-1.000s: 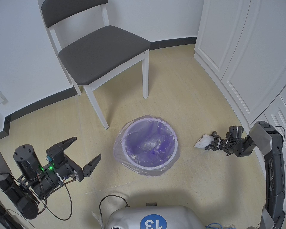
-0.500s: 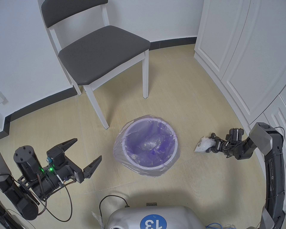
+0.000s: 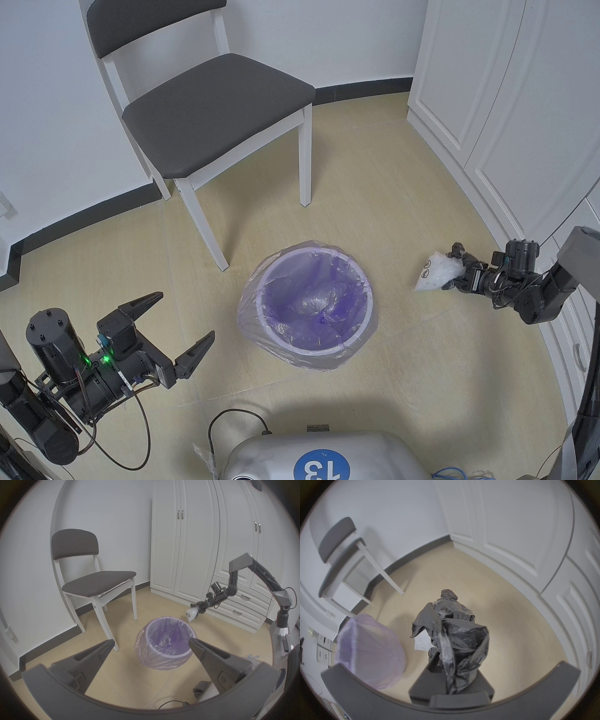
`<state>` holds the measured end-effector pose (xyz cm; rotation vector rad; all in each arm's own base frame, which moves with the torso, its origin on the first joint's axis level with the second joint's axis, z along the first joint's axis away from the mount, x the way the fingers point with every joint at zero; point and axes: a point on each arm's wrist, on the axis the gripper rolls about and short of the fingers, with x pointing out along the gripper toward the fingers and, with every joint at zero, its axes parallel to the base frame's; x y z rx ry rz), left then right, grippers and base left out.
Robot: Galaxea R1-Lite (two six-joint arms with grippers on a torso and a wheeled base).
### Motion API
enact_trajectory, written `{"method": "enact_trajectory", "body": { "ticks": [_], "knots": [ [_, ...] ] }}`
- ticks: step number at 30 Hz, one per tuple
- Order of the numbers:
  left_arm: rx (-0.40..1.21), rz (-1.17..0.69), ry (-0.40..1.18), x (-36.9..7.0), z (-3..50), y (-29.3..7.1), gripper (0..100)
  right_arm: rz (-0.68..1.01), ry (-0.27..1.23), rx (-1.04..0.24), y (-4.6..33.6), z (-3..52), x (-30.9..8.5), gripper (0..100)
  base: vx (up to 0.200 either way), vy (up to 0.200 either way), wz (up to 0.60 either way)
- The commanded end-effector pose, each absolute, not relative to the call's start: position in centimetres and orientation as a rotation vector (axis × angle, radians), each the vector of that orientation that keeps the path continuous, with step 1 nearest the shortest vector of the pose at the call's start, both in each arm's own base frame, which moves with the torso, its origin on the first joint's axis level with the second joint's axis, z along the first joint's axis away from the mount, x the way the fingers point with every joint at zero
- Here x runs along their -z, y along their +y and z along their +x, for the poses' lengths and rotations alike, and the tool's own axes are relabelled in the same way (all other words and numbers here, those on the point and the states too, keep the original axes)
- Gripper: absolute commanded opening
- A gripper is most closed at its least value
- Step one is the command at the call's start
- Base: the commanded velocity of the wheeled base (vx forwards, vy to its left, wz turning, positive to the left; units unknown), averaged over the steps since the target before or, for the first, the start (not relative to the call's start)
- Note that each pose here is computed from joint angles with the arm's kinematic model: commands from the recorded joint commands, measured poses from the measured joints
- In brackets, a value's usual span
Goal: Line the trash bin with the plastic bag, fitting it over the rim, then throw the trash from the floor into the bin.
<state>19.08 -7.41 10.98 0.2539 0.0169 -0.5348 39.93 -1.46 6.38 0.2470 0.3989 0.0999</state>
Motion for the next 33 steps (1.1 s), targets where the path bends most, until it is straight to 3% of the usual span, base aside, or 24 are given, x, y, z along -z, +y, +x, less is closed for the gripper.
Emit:
{"method": "enact_trajectory", "body": {
  "ticks": [1, 9, 18, 33],
  "knots": [
    [0.551, 0.233, -0.084, -12.8, 18.2, -7.6, 100, 0.188, 0.180, -0.274, 3.9, 31.9, -16.8, 0, 0.000, 0.000, 0.00],
    [0.548, 0.194, -0.161, -14.4, 17.4, -7.5, 100, 0.174, 0.095, -0.314, 7.1, 28.5, -19.7, 0, 0.000, 0.000, 0.00],
    [0.542, 0.125, -0.177, -15.1, 17.6, -7.4, 100, 0.131, 0.047, -0.492, 12.3, 26.1, -21.0, 0, 0.000, 0.000, 0.00],
    [0.548, 0.133, -0.200, -15.5, 17.7, -7.6, 100, 0.105, 0.068, -0.493, 14.0, 27.2, -20.1, 0, 0.000, 0.000, 0.00]
  ]
}}
